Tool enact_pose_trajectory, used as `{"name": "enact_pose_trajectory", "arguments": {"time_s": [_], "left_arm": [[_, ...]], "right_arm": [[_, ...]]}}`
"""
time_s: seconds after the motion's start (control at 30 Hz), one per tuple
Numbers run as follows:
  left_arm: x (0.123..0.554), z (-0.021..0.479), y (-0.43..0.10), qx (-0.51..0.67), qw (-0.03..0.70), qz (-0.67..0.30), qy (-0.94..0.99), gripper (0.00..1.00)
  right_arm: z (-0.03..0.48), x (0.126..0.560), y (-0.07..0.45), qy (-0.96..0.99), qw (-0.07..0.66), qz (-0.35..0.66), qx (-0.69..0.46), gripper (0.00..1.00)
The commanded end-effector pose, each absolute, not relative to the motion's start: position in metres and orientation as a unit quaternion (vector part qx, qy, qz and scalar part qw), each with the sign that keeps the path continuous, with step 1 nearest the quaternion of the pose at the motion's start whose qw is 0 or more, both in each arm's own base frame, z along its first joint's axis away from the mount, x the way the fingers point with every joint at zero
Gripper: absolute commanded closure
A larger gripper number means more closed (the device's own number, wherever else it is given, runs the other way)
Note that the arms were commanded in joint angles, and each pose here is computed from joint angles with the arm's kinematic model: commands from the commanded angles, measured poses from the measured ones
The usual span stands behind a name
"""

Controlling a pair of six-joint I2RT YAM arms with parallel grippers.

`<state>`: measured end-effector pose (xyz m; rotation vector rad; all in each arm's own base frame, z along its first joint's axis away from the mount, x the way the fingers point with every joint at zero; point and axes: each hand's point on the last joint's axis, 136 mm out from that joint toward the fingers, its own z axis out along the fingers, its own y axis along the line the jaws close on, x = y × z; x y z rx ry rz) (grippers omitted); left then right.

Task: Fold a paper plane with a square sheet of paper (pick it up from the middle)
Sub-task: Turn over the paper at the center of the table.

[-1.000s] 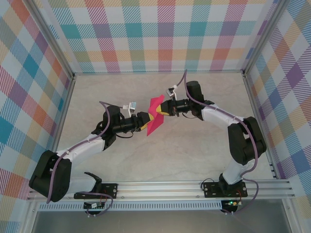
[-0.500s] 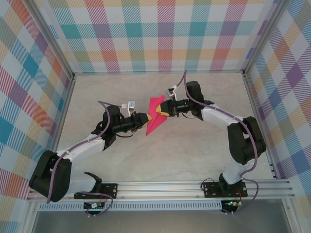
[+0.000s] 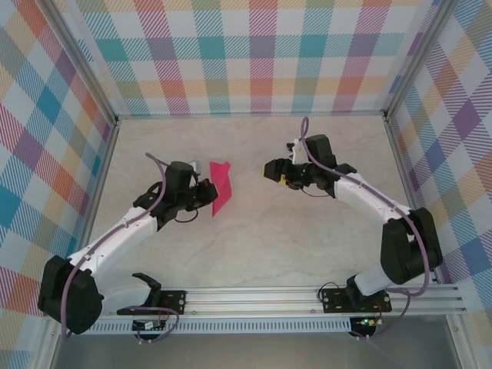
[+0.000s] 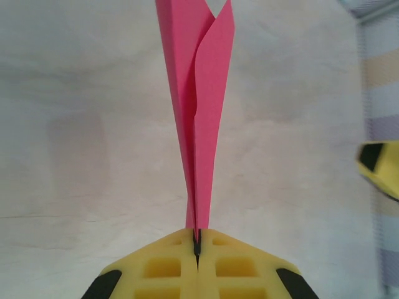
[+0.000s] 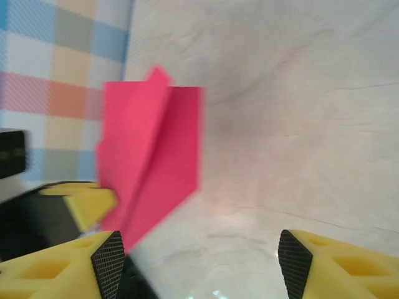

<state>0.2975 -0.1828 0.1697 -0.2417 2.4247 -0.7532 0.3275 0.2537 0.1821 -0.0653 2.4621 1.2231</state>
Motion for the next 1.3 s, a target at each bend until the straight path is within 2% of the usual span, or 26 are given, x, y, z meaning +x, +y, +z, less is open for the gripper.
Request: {"name": "enact_pose_trajectory", "arguments": {"time_s": [0.0, 0.13, 0.3, 0.6, 0.93, 1.0, 1.13, 1.27], "left_arm": [[0.279, 0.153, -0.122, -0.074, 0.287, -0.068, 0.953, 0.99], [0.283, 0.155, -0.104, -0.064, 0.290, 0.048, 0.954, 0.99], [0.290, 0.150, -0.099, -0.040, 0.282, 0.184, 0.941, 0.99], [0.307, 0.121, -0.132, 0.031, 0.252, 0.321, 0.913, 0.98], [0.310, 0.062, -0.207, 0.095, 0.212, 0.314, 0.920, 0.92], [0.308, 0.054, -0.222, 0.097, 0.201, 0.293, 0.930, 0.87], [0.305, 0.050, -0.243, 0.084, 0.197, 0.246, 0.945, 0.65], [0.305, 0.060, -0.253, 0.074, 0.200, 0.195, 0.957, 0.56]], "right_arm": [[0.155, 0.329, 0.214, 0.915, 0.237, 0.327, 0.008, 0.24], [0.149, 0.324, 0.196, 0.922, 0.253, 0.291, 0.028, 0.17], [0.144, 0.321, 0.180, 0.928, 0.264, 0.259, 0.050, 0.14], [0.141, 0.319, 0.159, 0.931, 0.278, 0.218, 0.088, 0.13], [0.140, 0.310, 0.137, 0.929, 0.293, 0.185, 0.133, 0.13], [0.139, 0.309, 0.136, 0.929, 0.292, 0.184, 0.136, 0.13], [0.136, 0.308, 0.136, 0.929, 0.287, 0.185, 0.143, 0.13], [0.134, 0.308, 0.137, 0.931, 0.282, 0.185, 0.139, 0.13]]}}
